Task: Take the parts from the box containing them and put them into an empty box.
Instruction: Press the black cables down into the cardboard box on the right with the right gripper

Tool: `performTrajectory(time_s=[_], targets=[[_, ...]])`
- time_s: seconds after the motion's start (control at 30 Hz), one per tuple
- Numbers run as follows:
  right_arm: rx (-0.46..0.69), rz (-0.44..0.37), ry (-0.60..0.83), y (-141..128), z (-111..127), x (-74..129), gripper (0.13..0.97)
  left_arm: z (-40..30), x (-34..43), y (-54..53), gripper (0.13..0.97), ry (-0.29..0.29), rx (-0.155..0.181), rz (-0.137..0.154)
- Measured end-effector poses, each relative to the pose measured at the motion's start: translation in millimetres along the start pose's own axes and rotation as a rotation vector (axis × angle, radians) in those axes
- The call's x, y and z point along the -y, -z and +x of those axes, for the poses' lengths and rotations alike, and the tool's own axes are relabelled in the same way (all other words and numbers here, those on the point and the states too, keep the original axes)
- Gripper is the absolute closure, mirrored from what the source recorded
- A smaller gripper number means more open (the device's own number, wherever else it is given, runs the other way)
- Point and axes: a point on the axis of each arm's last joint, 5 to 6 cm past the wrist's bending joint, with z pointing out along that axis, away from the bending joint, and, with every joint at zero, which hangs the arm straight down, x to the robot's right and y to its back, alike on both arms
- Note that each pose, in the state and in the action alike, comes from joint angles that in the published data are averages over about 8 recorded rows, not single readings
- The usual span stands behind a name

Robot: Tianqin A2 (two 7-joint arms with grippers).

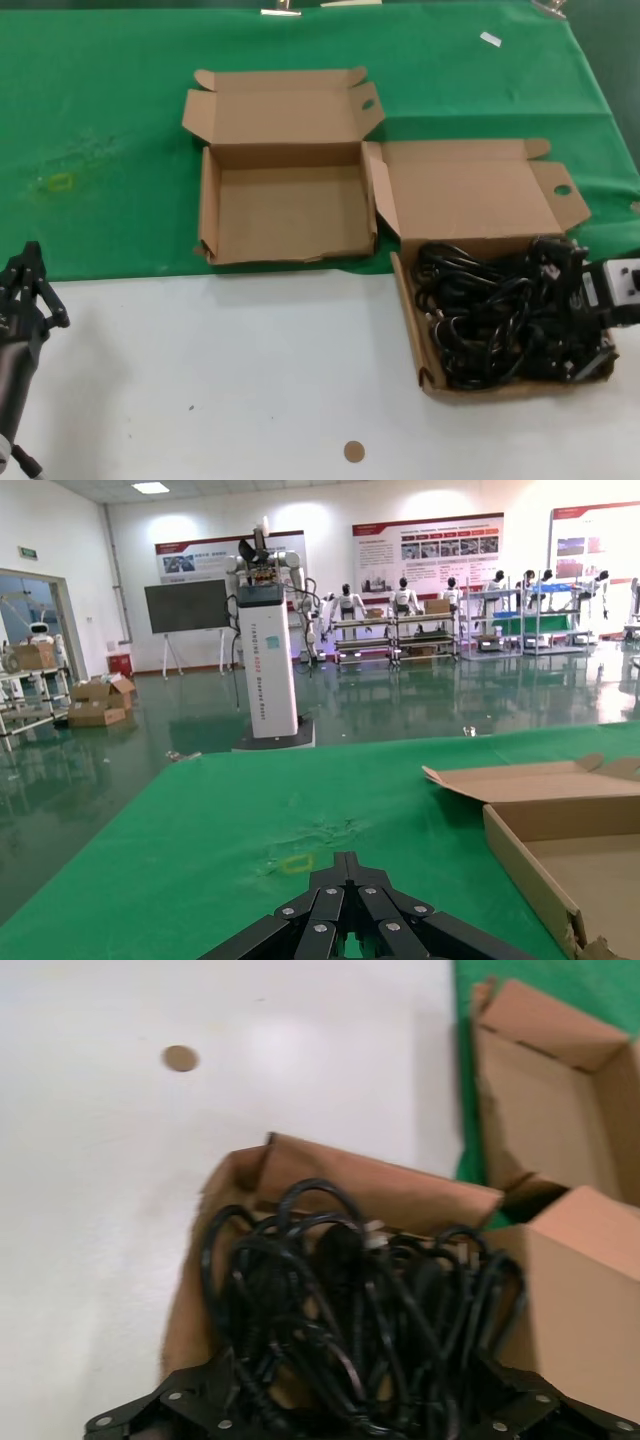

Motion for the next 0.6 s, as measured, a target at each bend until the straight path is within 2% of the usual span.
performTrajectory(time_s=[0.1,0.4,0.6], targets=[[0.034,-0.001,0.012,-3.0,2.8,1.3,0.218,0.0,0.0,0.0,0.953,0.0,0.0,0.0],[0.065,-0.016,0.016,-5.8,10.8,0.4,0.368,0.0,0.0,0.0,0.953,0.0,0.0,0.0],[0.06,-0.035,0.021,-4.9,13.3,-3.4,0.531,0.0,0.0,0.0,0.953,0.0,0.0,0.0]])
